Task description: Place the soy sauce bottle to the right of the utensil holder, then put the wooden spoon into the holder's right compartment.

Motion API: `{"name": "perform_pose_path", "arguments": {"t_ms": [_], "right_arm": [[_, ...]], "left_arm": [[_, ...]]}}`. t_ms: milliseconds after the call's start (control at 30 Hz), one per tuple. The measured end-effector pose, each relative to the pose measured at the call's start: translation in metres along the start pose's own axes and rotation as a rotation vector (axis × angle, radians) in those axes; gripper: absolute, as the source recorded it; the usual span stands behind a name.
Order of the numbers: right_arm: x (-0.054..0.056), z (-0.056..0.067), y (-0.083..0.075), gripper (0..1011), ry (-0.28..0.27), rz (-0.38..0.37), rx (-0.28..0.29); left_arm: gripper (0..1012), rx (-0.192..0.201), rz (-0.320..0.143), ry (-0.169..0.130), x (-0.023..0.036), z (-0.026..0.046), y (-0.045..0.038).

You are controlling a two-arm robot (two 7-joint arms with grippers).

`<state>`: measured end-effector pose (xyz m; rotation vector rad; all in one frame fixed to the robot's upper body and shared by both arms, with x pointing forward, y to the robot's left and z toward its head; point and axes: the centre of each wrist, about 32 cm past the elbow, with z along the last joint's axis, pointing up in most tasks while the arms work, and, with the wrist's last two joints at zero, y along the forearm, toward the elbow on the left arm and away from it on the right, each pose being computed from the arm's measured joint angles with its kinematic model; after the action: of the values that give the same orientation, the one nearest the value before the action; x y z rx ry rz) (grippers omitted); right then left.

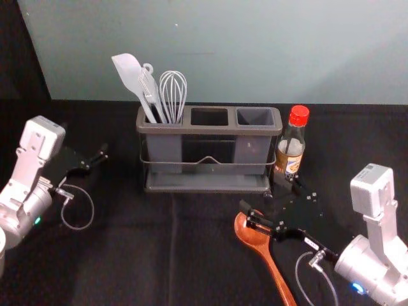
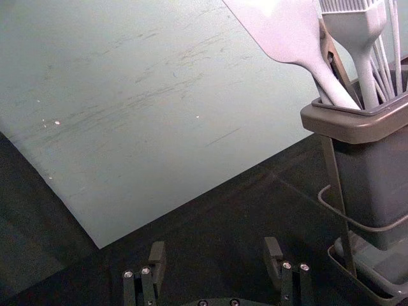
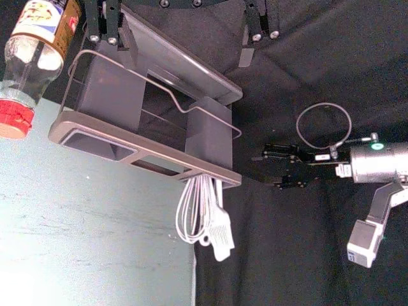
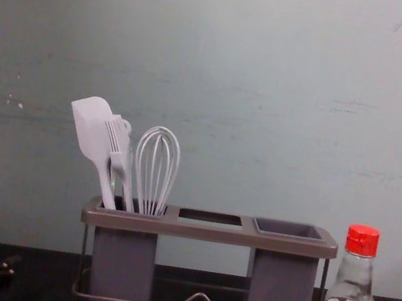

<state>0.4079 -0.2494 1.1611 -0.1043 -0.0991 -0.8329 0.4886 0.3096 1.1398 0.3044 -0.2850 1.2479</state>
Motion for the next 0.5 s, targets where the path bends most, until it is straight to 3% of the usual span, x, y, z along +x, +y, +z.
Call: {"name": "perform_pose_path", "arguments": {"t_ms": [367, 500], "right_arm": [[0.0005, 0.0007, 0.0, 1000, 0.001, -0.002, 0.003], [-0.0036, 0.0047, 0.0021, 1000, 0.036, 0.006, -0.026]], "left_arm": [[1005, 0.0, 0.0, 0.0, 0.0, 0.0, 0.0], [1005, 0.0, 0.0, 0.0, 0.0, 0.0, 0.0]]}}
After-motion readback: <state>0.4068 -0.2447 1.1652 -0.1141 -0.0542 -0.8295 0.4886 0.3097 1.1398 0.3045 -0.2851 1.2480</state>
